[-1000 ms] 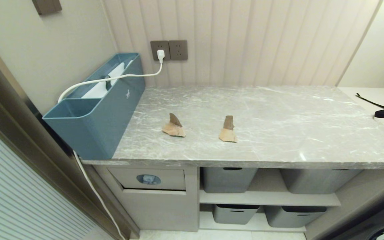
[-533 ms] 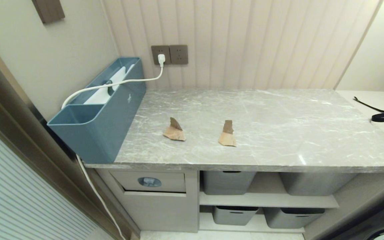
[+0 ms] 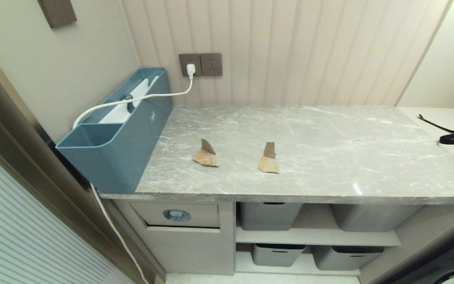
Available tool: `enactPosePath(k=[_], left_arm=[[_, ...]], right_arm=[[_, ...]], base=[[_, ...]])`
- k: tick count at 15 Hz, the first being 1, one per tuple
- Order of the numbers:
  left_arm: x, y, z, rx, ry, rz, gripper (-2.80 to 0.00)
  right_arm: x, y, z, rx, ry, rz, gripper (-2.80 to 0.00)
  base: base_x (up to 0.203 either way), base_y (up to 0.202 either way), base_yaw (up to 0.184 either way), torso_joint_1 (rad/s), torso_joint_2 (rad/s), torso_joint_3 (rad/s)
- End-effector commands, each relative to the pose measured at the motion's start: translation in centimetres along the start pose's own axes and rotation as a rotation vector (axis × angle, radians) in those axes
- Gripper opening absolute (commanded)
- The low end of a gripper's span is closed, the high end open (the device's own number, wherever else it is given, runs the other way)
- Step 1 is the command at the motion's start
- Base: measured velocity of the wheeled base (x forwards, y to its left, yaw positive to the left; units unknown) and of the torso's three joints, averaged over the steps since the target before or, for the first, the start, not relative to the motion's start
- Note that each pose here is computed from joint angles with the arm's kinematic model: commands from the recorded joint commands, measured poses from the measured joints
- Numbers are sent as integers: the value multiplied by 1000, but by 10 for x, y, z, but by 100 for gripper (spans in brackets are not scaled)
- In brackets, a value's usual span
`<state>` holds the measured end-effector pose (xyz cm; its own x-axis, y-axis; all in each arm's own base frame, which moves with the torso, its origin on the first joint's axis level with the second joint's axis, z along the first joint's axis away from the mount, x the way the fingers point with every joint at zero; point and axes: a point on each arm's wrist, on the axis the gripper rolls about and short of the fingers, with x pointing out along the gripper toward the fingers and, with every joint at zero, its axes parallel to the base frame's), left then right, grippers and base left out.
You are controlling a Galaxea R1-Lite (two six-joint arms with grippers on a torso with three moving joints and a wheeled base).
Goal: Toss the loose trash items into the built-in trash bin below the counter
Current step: Pick up the garbage
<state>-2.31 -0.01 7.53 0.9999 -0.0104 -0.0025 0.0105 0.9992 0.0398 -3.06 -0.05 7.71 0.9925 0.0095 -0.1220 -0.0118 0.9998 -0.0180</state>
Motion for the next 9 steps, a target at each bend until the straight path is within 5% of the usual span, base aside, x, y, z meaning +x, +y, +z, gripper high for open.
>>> enactPosePath(k=[1,9], left_arm=[[0,0,0,-1,1,0,-280],[0,0,0,2,2,1,-280]], right_arm=[[0,0,0,-1,2,1,-280],[0,0,0,-1,2,3,-280]], base=[[0,0,0,0,0,0],[0,0,0,0,0,0]])
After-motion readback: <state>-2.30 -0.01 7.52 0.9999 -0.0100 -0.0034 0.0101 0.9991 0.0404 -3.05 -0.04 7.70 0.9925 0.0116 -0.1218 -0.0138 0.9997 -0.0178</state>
